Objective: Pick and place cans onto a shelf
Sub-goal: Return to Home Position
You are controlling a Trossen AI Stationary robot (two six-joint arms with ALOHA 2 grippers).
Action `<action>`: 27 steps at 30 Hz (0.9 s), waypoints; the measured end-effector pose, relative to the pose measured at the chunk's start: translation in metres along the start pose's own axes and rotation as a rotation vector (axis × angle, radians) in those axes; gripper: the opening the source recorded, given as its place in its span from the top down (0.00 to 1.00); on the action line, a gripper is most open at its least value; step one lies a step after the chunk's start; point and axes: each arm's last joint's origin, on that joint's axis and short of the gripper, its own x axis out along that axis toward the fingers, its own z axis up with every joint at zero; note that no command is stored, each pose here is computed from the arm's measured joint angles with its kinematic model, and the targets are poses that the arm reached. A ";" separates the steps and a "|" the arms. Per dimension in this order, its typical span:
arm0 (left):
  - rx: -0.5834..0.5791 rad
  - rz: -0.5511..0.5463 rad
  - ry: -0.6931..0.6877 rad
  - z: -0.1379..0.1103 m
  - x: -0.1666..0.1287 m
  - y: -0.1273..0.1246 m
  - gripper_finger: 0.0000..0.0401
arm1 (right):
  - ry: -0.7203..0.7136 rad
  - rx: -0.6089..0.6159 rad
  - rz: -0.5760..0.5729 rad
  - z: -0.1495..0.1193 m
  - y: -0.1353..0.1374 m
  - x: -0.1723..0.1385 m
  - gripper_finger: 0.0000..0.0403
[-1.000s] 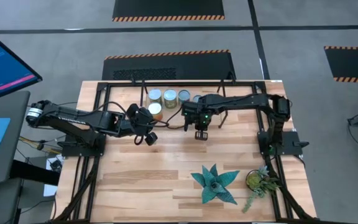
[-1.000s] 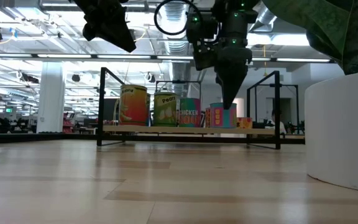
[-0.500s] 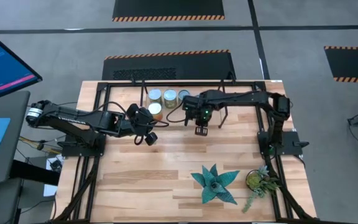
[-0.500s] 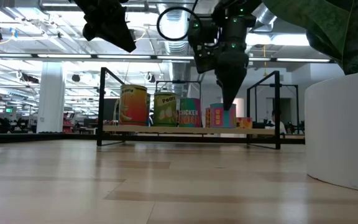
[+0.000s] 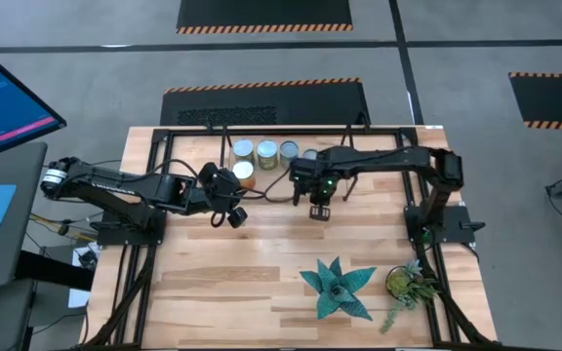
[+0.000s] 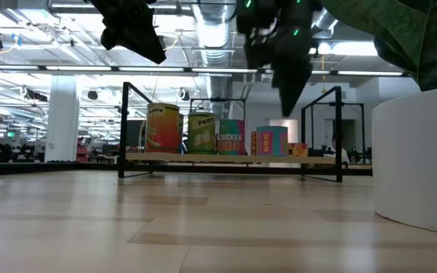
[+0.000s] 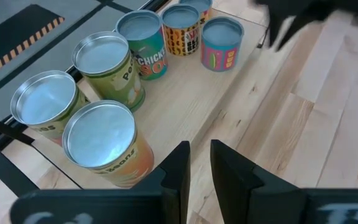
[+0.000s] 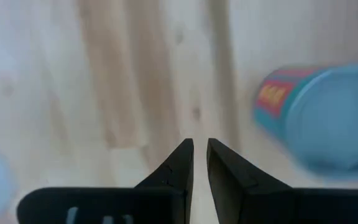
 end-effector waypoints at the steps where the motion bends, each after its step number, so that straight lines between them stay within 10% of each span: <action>1: 0.000 0.000 0.000 0.000 0.000 0.000 0.87 | 0.001 -0.008 0.002 -0.003 0.004 -0.006 0.83; 19: 0.004 -0.055 0.033 -0.001 0.000 -0.001 0.87 | -0.214 -0.070 0.062 -0.103 0.048 -0.141 0.83; 27: 0.041 -0.086 0.039 -0.001 0.000 -0.003 0.87 | -0.370 0.089 0.124 -0.125 0.048 -0.169 0.83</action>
